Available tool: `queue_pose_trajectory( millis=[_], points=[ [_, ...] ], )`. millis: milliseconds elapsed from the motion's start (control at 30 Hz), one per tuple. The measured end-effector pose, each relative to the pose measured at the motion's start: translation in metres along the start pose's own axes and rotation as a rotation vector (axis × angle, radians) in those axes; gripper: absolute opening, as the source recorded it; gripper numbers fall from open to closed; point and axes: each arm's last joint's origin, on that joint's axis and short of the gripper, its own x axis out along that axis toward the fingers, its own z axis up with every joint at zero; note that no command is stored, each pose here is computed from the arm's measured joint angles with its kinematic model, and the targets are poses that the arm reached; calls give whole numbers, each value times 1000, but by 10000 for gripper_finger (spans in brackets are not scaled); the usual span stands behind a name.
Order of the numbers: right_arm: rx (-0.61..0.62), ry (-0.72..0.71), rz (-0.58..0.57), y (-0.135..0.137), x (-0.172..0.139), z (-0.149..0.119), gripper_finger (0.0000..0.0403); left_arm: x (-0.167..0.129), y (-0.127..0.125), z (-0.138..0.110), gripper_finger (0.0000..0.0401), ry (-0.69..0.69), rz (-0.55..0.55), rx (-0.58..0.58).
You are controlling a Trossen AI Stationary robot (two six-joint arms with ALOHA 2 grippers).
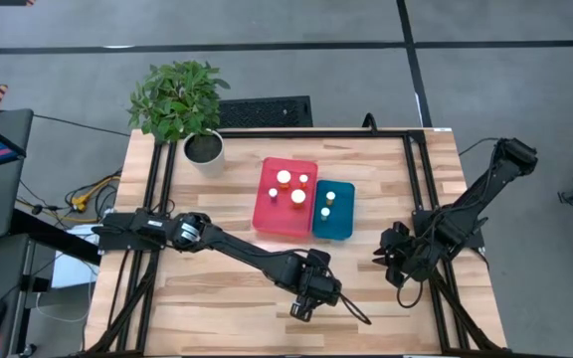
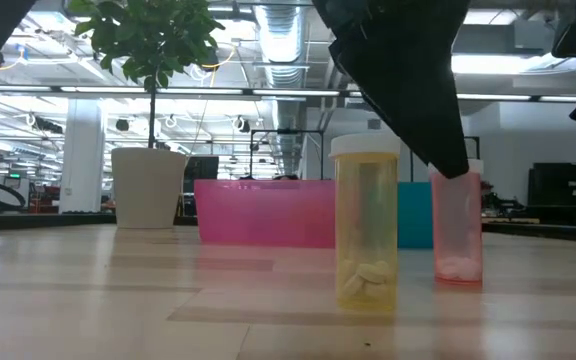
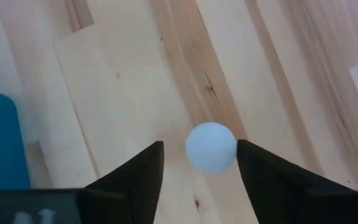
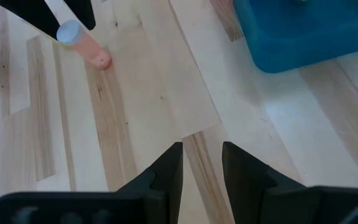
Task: Pick and place medicine bottles into bin by pill shape (circle, oval)
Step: Put the red pill bottle into the blue bin
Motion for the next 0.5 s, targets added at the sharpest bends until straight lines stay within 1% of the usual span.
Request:
queue_pose_trajectory(
  millis=[267, 500],
  points=[
    [1, 0, 1, 0, 0, 0, 120, 0, -1, 1, 136, -15, -21, 17],
    [0, 0, 0, 0, 0, 0, 120, 0, 0, 3, 117, -28, -19, 27]
  ],
)
